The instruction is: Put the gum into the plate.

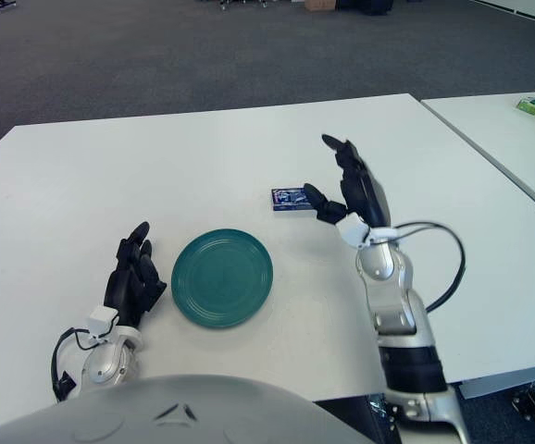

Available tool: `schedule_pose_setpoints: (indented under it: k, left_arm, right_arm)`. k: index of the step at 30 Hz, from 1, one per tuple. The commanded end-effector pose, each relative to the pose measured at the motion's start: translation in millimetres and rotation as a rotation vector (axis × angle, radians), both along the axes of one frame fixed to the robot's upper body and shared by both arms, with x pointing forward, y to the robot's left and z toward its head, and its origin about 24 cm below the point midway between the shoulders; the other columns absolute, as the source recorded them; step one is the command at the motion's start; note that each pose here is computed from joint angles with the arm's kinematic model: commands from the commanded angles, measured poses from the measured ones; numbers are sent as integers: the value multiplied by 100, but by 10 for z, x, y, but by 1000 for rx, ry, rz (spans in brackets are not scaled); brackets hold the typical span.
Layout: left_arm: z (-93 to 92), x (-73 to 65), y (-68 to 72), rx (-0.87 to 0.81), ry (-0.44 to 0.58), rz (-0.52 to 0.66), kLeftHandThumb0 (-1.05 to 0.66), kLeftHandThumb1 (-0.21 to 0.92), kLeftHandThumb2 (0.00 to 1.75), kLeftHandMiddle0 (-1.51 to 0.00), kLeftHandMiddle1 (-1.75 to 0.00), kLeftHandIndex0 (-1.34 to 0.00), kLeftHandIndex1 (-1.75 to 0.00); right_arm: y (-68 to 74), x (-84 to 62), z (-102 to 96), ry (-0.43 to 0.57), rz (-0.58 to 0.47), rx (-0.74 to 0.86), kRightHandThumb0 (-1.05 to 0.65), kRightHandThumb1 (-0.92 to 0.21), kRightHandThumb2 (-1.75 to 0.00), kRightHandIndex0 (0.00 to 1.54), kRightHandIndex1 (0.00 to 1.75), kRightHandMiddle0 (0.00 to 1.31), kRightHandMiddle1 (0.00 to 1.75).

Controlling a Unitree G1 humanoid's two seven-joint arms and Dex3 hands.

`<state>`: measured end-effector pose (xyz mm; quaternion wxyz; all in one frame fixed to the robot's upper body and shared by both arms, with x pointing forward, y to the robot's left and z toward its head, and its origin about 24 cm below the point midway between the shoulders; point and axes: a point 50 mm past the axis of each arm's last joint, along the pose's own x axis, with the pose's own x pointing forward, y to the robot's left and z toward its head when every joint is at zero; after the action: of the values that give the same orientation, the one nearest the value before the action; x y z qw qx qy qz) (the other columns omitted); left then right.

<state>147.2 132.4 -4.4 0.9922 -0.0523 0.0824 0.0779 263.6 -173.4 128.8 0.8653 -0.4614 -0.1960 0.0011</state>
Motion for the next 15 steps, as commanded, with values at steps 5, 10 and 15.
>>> schedule_pose_setpoints:
  k: [5,10,15]
  left_arm:
    - [-56,-19,-22,-6,34,-12,-81,92,99,-29,-2,0,-67]
    - [-33,-11,-24,-6,21,-7,-81,92,98,-30,-2,0,-68]
    - [-20,-9,-24,-3,14,-6,-82,92,98,-30,-1,0,-69]
  right_arm:
    - [215,116,61,-48,10,-226,-80,-92,-58,43,5,10,83]
    - [323,243,62,-21,31,-357,-78,-92,-55,45,5,9,84]
    - [438,390,-23,20,71,-442,-78,-92,-55,48,3,11,85]
